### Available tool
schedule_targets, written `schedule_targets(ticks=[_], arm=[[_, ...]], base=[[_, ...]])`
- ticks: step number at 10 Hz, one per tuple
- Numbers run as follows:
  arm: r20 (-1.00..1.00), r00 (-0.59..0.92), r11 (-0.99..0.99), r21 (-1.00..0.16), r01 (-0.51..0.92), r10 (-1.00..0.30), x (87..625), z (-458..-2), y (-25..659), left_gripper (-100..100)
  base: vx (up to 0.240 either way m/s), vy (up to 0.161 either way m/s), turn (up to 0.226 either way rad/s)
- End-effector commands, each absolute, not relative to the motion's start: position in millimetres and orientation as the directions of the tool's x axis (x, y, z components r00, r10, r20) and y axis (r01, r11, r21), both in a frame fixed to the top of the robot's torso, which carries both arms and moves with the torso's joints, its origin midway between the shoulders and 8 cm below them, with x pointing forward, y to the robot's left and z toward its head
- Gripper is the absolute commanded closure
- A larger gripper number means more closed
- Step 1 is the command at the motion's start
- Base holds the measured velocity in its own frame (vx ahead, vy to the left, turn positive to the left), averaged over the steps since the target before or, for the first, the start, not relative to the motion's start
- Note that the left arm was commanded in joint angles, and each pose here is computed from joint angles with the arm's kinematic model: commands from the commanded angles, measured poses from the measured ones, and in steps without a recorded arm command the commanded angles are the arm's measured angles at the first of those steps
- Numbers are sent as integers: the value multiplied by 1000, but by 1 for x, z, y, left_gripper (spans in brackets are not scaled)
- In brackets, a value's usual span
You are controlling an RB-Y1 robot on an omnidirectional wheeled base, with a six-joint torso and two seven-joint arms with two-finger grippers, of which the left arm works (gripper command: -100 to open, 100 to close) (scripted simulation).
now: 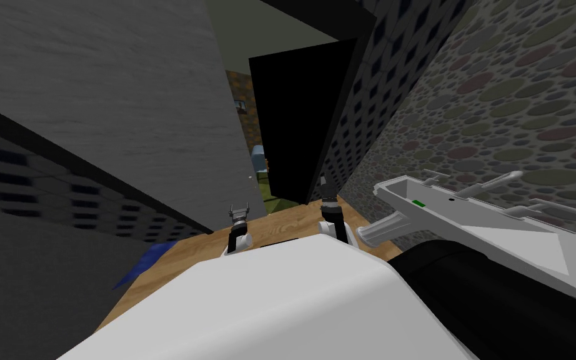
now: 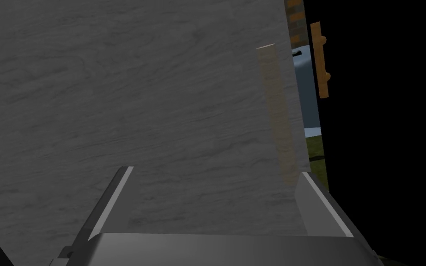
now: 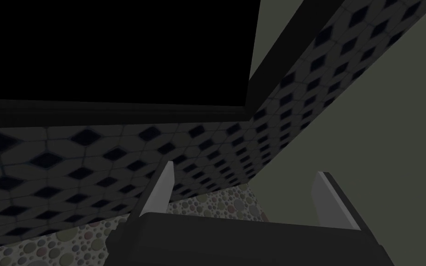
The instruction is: Push the door open
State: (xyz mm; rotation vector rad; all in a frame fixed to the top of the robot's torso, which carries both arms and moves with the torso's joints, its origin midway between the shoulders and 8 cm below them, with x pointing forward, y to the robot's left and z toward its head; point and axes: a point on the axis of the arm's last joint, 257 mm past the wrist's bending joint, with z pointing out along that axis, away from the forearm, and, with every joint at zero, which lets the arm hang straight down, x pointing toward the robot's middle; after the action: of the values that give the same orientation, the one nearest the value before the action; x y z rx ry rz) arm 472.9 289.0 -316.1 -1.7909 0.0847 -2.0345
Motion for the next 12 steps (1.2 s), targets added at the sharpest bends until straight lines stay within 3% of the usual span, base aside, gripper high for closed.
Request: schedule_targets(ticks=[1, 12], arm=[[943, -71, -916, -296, 271, -325, 474, -323, 287, -100], [998, -12, -965, -51, 258, -57, 471, -381, 258, -100]], base=[[45, 5, -54], [87, 44, -89]])
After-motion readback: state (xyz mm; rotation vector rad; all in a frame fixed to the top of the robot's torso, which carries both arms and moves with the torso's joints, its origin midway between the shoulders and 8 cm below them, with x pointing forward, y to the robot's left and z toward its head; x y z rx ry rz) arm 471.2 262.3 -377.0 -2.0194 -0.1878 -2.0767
